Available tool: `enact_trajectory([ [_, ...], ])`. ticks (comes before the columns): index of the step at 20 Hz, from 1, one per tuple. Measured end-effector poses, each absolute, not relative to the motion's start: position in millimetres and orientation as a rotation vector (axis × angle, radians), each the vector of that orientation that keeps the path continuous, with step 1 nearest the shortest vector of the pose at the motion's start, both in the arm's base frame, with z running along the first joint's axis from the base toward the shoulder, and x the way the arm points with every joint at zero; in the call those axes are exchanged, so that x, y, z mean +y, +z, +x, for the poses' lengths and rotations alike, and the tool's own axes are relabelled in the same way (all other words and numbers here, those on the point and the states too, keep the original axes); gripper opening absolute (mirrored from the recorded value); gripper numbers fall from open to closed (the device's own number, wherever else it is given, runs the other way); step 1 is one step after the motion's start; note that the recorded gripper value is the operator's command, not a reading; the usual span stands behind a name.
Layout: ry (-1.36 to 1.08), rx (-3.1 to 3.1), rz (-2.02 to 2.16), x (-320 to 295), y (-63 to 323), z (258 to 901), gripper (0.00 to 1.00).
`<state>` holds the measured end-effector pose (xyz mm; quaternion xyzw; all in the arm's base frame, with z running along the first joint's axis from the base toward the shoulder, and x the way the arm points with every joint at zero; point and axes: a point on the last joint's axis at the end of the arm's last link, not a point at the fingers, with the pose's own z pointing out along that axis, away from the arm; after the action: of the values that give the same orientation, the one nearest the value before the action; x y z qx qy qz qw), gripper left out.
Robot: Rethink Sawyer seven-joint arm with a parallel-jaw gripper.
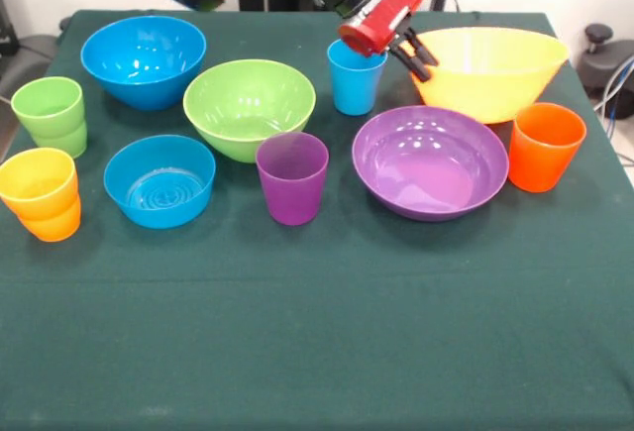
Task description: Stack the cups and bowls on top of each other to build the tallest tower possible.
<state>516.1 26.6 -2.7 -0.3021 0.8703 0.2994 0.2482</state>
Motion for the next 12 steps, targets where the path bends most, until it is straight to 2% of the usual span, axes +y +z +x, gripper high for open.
enact_trajectory([
  [12,0.56,2.541,-0.738,-6,23,534,0.0],
])
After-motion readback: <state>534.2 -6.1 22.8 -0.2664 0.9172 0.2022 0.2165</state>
